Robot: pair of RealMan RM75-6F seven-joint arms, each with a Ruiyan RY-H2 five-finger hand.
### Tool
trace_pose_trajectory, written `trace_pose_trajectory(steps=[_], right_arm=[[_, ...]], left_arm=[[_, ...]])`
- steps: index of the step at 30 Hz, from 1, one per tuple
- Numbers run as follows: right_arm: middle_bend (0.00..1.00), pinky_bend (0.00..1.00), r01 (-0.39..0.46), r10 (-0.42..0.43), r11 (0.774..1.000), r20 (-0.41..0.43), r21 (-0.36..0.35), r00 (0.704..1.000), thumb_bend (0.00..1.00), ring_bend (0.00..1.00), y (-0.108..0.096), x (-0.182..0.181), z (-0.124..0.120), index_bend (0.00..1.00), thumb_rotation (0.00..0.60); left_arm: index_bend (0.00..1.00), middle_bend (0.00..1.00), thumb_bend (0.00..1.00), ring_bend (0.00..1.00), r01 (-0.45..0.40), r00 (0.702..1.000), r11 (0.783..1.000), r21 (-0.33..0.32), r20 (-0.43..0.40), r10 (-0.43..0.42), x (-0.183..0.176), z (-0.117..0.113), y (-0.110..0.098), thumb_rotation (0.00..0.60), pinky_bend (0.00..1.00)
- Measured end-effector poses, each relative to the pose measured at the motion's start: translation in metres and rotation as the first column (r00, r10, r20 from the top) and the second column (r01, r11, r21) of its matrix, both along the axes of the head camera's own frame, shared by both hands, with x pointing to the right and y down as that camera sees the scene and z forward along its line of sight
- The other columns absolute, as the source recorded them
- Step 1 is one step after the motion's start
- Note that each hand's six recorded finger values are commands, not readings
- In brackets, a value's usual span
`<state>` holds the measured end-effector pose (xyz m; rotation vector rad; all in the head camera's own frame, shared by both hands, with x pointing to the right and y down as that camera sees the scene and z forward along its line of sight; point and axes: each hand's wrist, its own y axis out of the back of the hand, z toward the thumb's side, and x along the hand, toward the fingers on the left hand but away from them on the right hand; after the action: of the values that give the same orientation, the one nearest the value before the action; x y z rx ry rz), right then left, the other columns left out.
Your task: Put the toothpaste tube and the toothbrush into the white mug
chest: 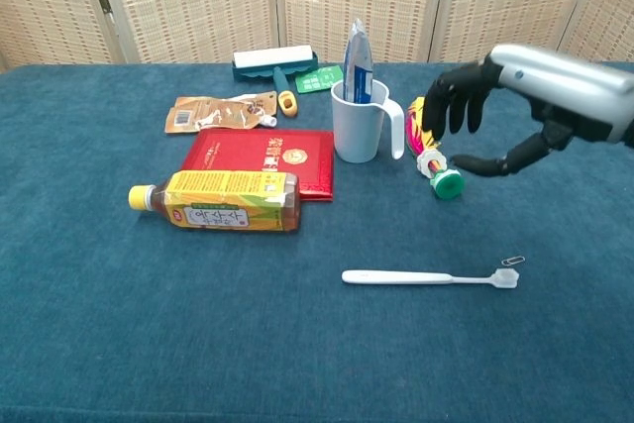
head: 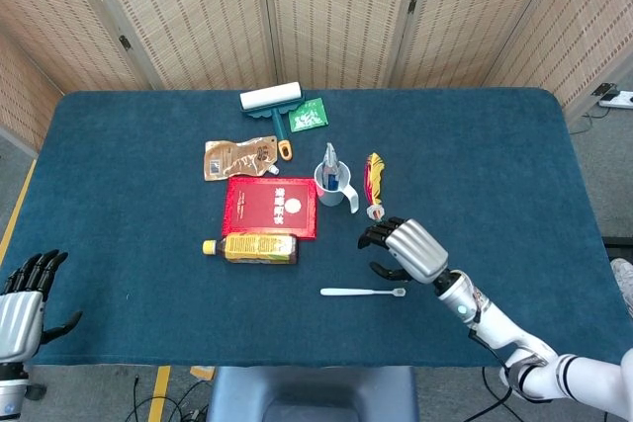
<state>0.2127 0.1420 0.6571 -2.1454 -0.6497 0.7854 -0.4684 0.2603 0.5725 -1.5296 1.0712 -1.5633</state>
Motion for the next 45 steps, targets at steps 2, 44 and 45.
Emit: trace_pose_trajectory(steps=[2, 44, 45], right_arm=[[0.4, 0.46, 0.029, -0.029, 1.0, -0.051, -0.01, 0.998, 0.21, 0.37, 0.009, -0.004, 0.011, 0.44, 0.6], [0.31, 0.31, 0.272, -0.264, 0.962, -0.271, -0.007, 0.926, 0.27, 0.24, 0.066, -0.078, 0.08, 0.45, 0.6], [0.31, 0.31, 0.273, -0.265, 0.962, -0.27, -0.008, 0.926, 0.27, 0.24, 0.066, -0.079, 0.08, 0.46, 0.6]], left_arm=[[0.15, 0.15, 0.24, 0.12, 0.001, 1.0, 1.0, 0.002, -0.002, -0.001, 0.0, -0.001, 0.001, 0.6, 0.2], [0.15, 0.15, 0.24, 0.12, 0.04, 0.999, 0.999, 0.001, 0.012, -0.04, -0.018, -0.007, 0.014, 0.6, 0.2], [0.15, 0.15, 0.24, 0.12, 0.041, 0.999, 0.999, 0.001, 0.012, -0.041, -0.018, -0.007, 0.015, 0.6, 0.2]])
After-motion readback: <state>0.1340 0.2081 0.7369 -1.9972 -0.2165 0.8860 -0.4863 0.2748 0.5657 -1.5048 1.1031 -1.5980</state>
